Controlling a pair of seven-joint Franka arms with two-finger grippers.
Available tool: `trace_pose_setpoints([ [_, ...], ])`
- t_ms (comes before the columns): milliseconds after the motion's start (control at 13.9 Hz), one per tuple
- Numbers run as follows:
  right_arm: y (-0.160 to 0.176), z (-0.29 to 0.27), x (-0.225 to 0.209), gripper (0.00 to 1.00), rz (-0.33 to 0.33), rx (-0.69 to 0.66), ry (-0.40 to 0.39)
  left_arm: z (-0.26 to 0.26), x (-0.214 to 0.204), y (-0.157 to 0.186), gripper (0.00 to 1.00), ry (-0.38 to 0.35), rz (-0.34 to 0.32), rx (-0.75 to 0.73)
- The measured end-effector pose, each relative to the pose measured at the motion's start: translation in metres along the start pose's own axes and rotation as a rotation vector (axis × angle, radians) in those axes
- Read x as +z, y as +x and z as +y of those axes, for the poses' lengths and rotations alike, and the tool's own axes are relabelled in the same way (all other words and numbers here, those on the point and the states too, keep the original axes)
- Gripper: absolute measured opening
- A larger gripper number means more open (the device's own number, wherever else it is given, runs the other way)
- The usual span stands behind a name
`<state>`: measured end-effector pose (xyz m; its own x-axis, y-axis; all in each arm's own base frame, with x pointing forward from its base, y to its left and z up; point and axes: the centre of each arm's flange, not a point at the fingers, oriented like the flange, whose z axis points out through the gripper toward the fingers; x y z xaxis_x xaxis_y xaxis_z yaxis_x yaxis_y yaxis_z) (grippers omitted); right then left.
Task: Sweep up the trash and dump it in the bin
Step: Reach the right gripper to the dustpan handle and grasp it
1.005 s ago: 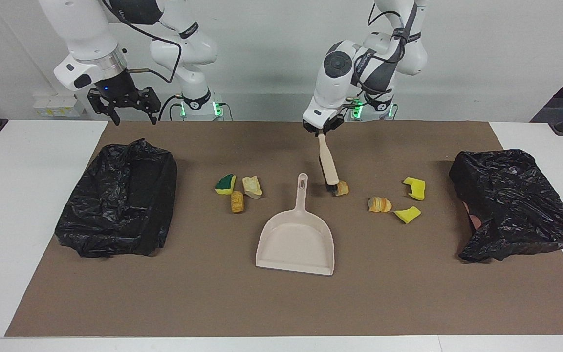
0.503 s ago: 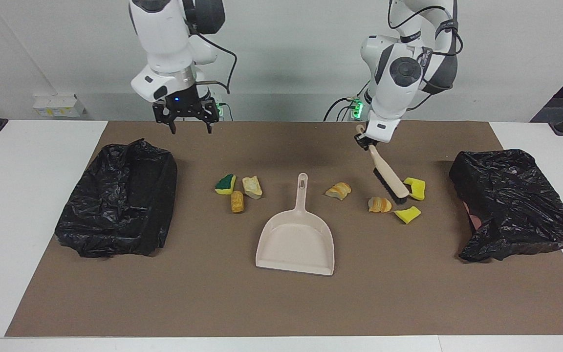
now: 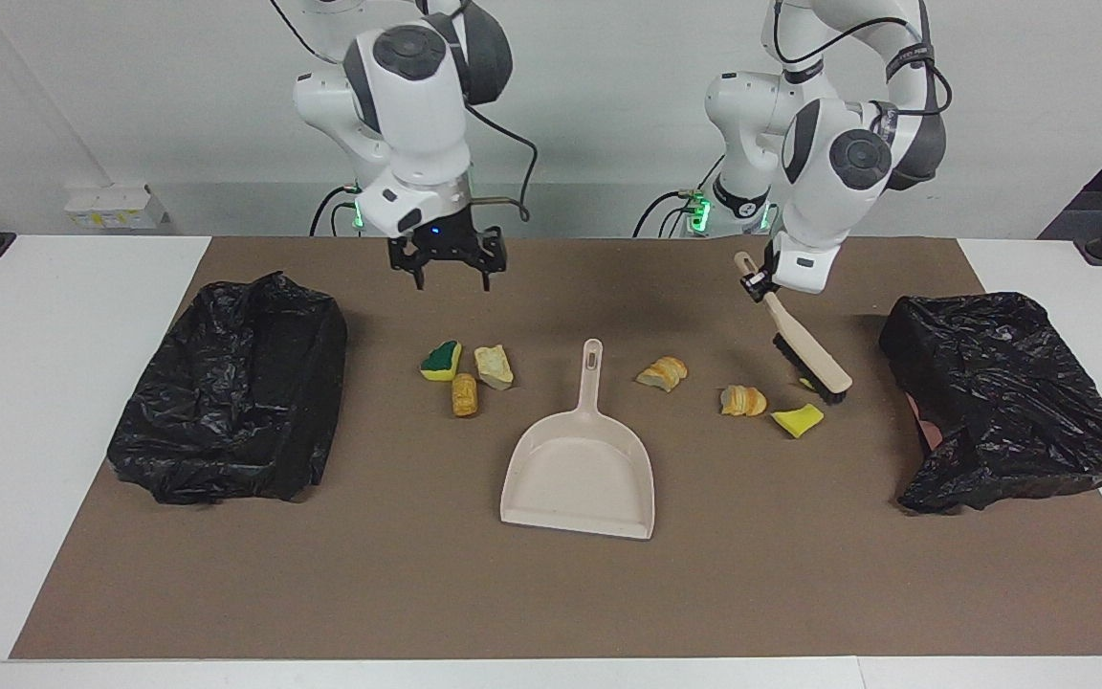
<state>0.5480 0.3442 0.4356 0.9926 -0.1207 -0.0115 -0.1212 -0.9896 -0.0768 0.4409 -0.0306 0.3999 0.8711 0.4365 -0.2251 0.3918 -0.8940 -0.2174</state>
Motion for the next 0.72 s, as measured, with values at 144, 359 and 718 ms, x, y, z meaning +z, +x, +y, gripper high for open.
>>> trace_pose_setpoints([
  [144, 0.011, -0.021, 0.026, 1.0, 0.022, 0.018, 0.008, -0.02, 0.018, -0.001, 0.26, -0.007, -0.015, 0.029],
  [359, 0.027, -0.042, 0.06, 1.0, 0.058, 0.015, 0.006, -0.014, 0.042, -0.01, 0.26, -0.006, -0.004, 0.072],
  [718, 0.033, -0.05, 0.078, 0.96, 0.074, -0.009, 0.016, -0.004, 0.041, -0.005, 0.26, -0.043, 0.07, 0.256],
])
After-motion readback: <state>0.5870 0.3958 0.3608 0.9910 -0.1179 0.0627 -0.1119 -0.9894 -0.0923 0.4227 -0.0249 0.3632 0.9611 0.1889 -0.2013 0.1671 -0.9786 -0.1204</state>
